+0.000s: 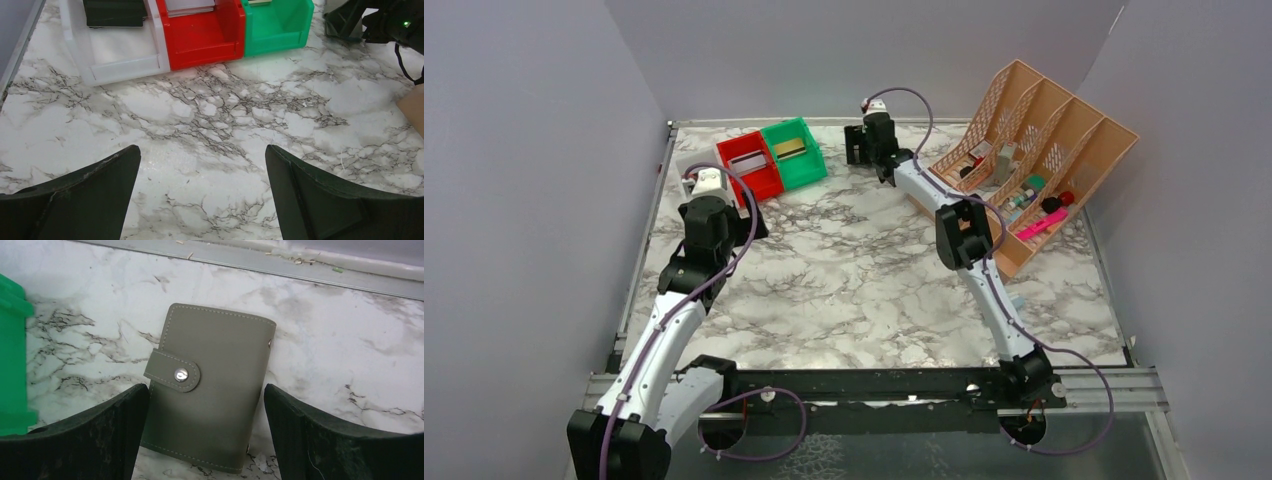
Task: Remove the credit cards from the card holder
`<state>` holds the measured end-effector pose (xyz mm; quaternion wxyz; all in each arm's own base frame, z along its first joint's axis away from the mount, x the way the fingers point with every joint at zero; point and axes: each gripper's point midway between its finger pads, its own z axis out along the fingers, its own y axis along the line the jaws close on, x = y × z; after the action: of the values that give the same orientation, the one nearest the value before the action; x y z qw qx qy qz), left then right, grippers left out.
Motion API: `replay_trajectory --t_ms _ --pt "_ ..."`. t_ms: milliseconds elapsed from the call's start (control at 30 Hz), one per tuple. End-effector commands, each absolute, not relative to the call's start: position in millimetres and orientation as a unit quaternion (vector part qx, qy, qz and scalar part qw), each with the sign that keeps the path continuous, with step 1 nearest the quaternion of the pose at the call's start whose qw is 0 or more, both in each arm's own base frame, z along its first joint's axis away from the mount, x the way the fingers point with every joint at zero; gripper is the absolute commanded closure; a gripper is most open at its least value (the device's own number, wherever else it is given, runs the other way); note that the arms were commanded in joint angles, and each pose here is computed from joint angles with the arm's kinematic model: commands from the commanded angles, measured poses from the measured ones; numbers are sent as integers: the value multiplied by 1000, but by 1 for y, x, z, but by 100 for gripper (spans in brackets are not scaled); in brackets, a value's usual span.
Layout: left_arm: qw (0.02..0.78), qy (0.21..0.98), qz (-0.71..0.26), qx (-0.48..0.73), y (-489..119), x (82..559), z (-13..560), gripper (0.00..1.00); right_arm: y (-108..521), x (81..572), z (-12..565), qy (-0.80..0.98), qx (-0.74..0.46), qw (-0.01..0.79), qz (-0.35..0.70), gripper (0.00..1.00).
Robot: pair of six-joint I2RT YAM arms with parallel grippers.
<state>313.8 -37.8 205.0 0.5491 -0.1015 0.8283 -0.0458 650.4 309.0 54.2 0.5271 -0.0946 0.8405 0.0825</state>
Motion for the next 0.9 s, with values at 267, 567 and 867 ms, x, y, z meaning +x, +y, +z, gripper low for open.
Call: replay_trajectory --t_ms 267,567,867 --pt "550 828 -60 -95 -42 316 203 1 300 616 16 879 -87 461 87 40" --pt "545 831 -64 -93 -43 315 201 1 312 521 31 907 -96 356 203 42" --pt "542 836 -47 -70 -40 312 200 1 291 364 35 926 -157 248 236 34"
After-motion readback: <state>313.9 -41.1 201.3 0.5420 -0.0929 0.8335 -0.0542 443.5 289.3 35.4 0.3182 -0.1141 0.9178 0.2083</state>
